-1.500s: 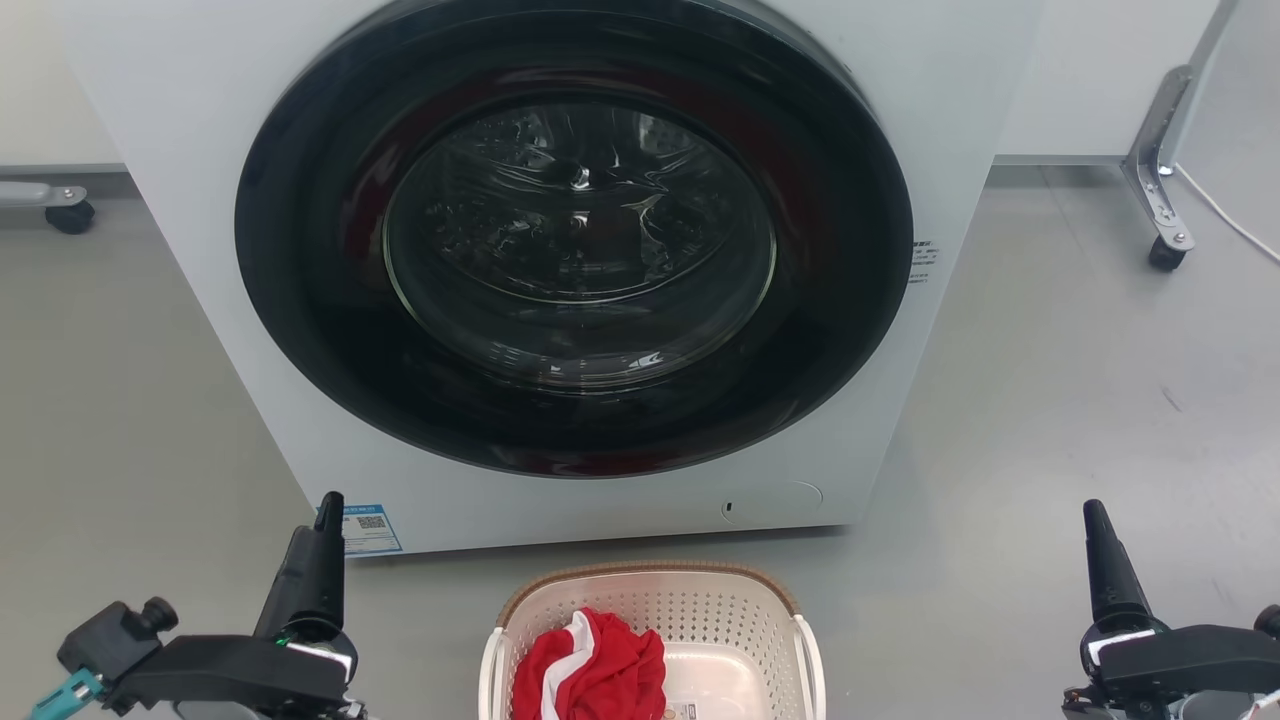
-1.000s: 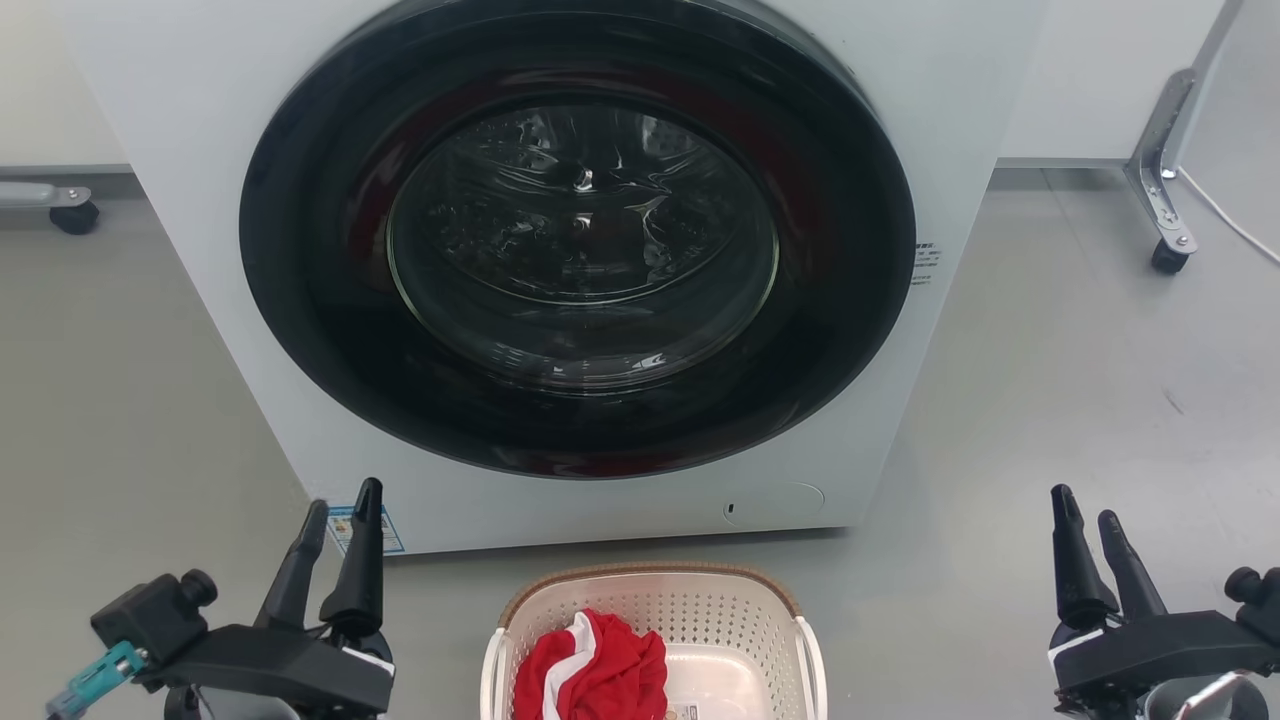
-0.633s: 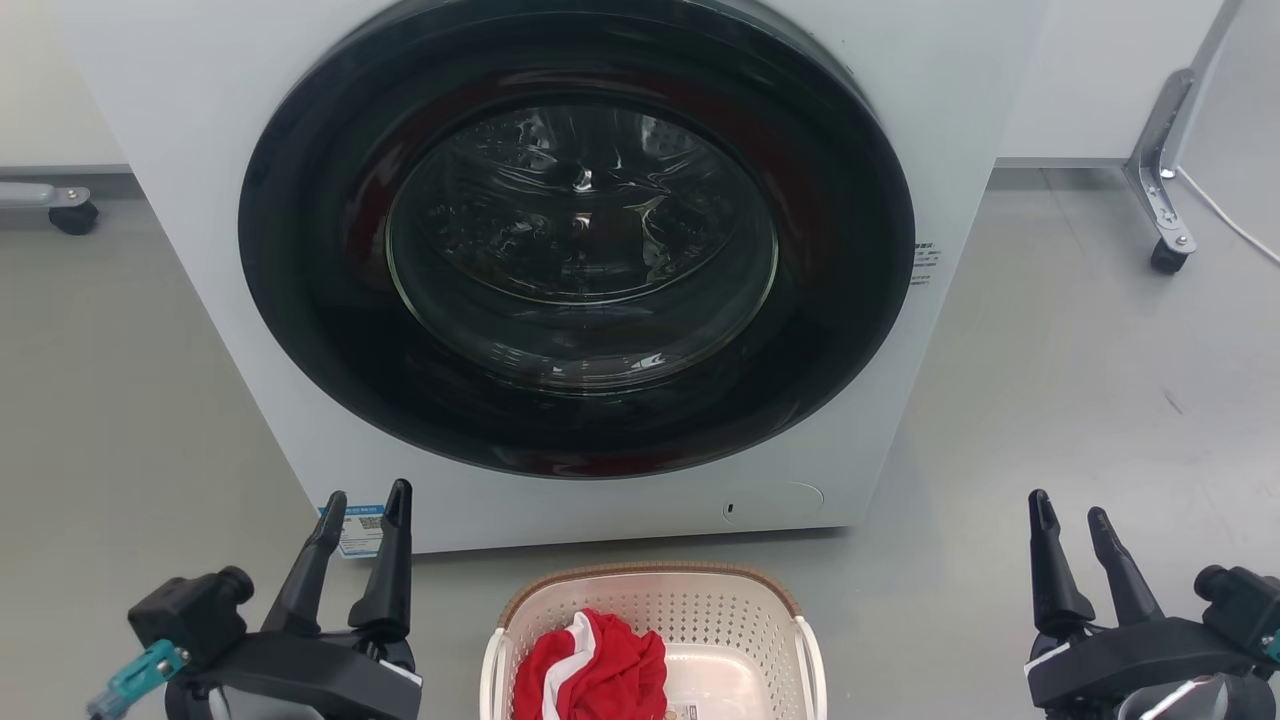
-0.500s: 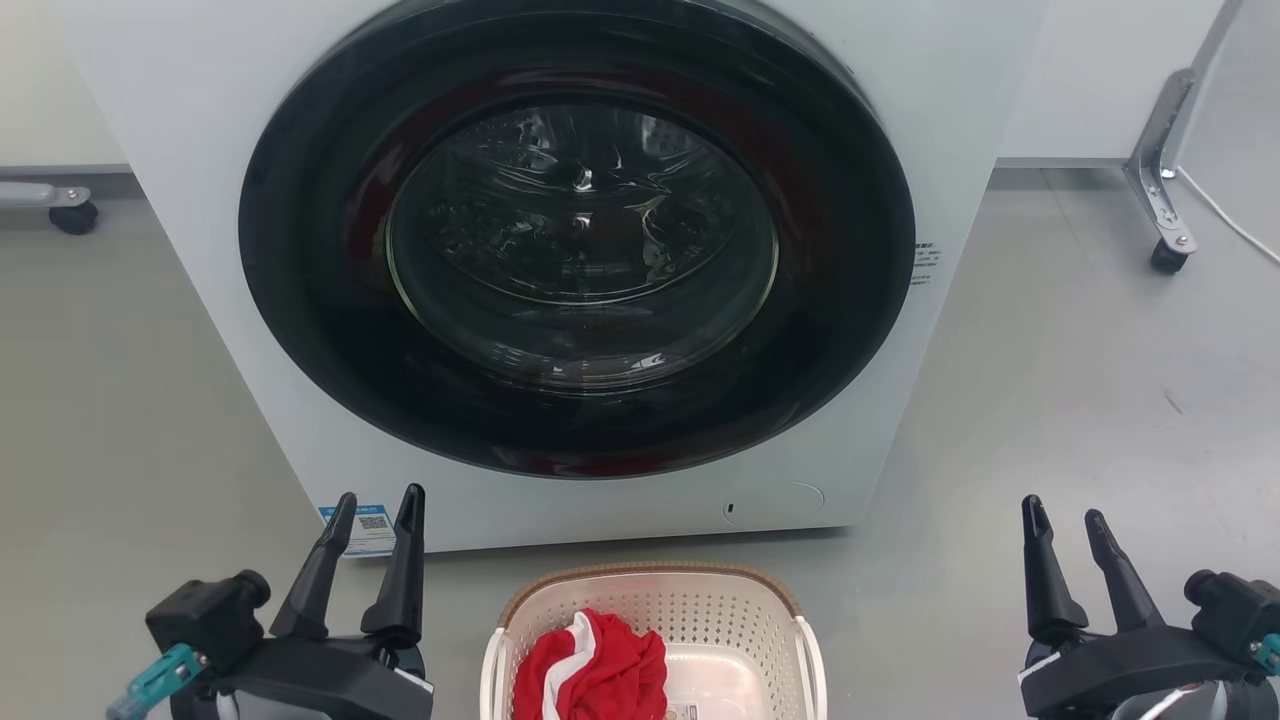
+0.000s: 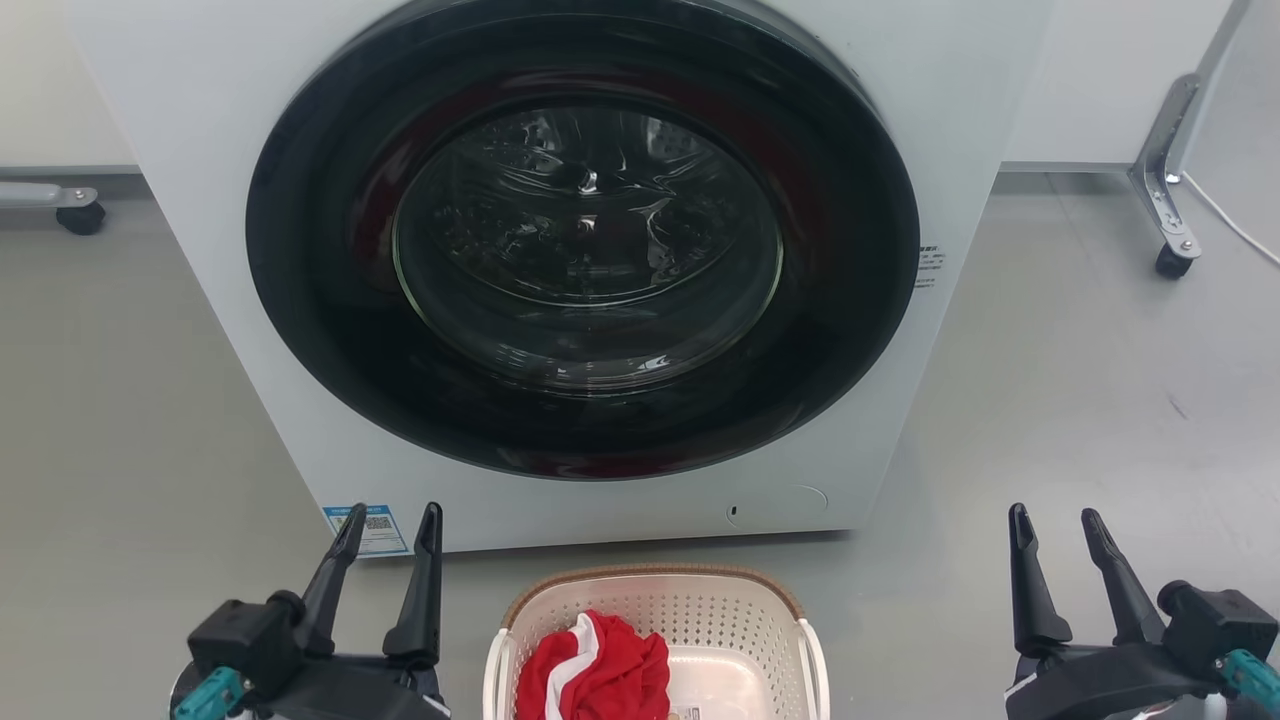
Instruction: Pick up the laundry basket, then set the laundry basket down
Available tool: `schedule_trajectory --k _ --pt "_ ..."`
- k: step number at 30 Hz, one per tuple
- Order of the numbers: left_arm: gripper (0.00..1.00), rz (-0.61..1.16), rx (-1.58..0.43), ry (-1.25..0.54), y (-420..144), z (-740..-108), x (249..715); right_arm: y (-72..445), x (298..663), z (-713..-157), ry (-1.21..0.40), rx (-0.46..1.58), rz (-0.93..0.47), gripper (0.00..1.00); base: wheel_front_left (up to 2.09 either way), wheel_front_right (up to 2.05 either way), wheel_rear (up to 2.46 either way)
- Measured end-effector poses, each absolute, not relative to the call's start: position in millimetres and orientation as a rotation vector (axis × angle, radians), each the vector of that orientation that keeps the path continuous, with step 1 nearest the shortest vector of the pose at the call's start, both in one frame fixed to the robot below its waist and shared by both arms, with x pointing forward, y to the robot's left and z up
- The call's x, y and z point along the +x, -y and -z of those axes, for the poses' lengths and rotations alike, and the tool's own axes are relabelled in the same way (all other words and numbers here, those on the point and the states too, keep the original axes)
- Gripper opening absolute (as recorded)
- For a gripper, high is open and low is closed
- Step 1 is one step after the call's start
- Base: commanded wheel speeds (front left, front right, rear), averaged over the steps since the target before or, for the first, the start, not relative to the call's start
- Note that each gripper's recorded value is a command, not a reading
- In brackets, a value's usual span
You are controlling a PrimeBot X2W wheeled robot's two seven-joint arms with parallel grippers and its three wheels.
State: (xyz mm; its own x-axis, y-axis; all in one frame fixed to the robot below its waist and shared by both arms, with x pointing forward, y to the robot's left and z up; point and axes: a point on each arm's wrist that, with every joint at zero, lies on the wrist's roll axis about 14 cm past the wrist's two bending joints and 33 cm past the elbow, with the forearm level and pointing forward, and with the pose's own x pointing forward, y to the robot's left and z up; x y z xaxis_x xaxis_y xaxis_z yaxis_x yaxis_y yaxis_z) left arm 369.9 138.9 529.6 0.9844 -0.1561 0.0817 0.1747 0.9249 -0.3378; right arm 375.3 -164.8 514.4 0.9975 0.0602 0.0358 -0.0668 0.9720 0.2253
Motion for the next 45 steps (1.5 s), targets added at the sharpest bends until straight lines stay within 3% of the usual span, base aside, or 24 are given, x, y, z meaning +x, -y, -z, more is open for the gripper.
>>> schedule_trajectory --k 19,45 --pt "1.0 0.182 -0.192 0.074 -128.9 -525.9 362.8 153.5 367.0 -513.4 0.081 0.023 -0.1 1.0 0.0 0.0 0.0" --pt "1.0 0.16 -0.186 0.032 -133.3 -514.8 363.9 155.3 367.4 -503.5 0.051 0.02 -0.096 1.0 0.0 0.0 0.0"
